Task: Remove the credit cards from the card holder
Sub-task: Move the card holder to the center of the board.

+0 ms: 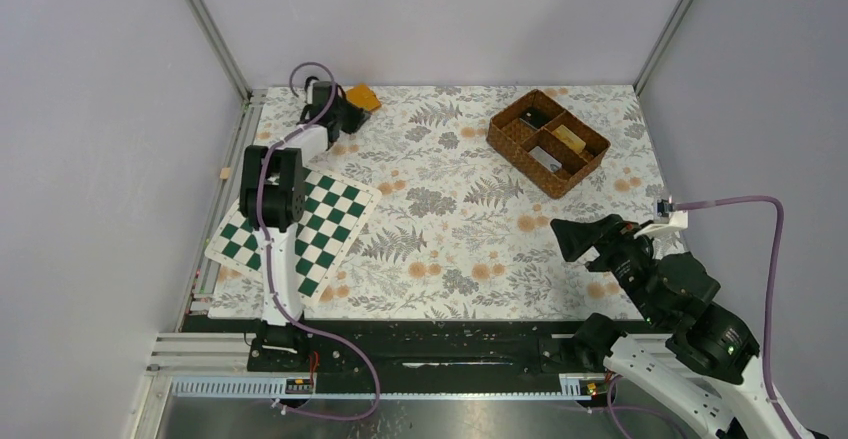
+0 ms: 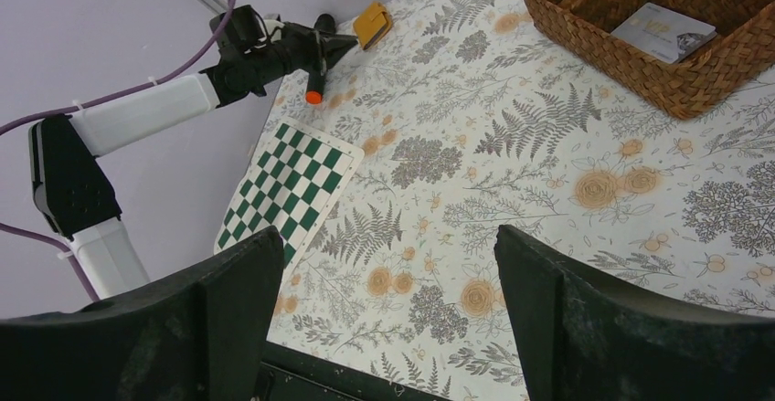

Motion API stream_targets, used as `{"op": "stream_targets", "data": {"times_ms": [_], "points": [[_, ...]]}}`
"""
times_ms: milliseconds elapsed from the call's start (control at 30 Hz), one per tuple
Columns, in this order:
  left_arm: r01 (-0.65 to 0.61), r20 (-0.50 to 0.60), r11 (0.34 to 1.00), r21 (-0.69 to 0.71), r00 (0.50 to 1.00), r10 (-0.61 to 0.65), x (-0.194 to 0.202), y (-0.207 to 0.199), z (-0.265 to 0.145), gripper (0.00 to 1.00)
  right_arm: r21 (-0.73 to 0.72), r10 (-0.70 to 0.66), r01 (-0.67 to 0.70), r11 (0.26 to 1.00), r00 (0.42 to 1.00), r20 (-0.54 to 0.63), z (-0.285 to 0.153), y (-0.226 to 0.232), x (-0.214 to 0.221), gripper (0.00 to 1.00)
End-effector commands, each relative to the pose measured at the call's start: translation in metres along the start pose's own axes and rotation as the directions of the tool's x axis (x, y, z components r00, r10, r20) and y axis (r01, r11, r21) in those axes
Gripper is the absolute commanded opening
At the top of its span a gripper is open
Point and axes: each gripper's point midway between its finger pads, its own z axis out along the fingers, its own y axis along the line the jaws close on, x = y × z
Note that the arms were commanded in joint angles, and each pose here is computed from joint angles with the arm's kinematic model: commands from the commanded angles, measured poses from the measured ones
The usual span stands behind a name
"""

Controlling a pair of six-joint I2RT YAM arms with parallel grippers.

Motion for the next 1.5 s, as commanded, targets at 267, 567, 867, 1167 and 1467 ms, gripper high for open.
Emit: {"op": "stream_targets", "data": {"times_ms": [267, 567, 867, 1167, 1467], "points": [[0.072, 0.314, 0.993, 0.091, 0.944, -0.097, -0.117, -0.032, 0.034, 0.07, 0.033, 0.014, -0.016, 0.999, 0.997, 0.077, -0.003, -0.005, -0.019, 0.9], [0.177, 0.252, 0.981, 0.081, 0.949, -0.192, -0.117, -0.02, 0.07, 0.08, 0.059, -0.021, 0.015, 0.998, 0.994, 0.105, 0.0, 0.001, -0.035, 0.9], [0.186, 0.06, 0.981, -0.049, 0.981, -0.183, -0.058, -0.001, 0.077, 0.03, 0.04, 0.004, -0.009, 0.999, 0.992, 0.128, -0.006, 0.006, -0.045, 0.89], [0.072, -0.088, 0.982, -0.172, 0.992, -0.088, 0.0, 0.012, 0.058, 0.0, 0.013, 0.075, -0.077, 0.997, 0.986, 0.15, -0.021, -0.004, -0.042, 0.87], [-0.028, -0.227, 0.974, -0.224, 0.974, -0.025, 0.064, 0.024, 0.019, 0.0, -0.014, 0.132, -0.131, 0.991, 0.979, 0.153, -0.032, -0.011, -0.036, 0.86]]}}
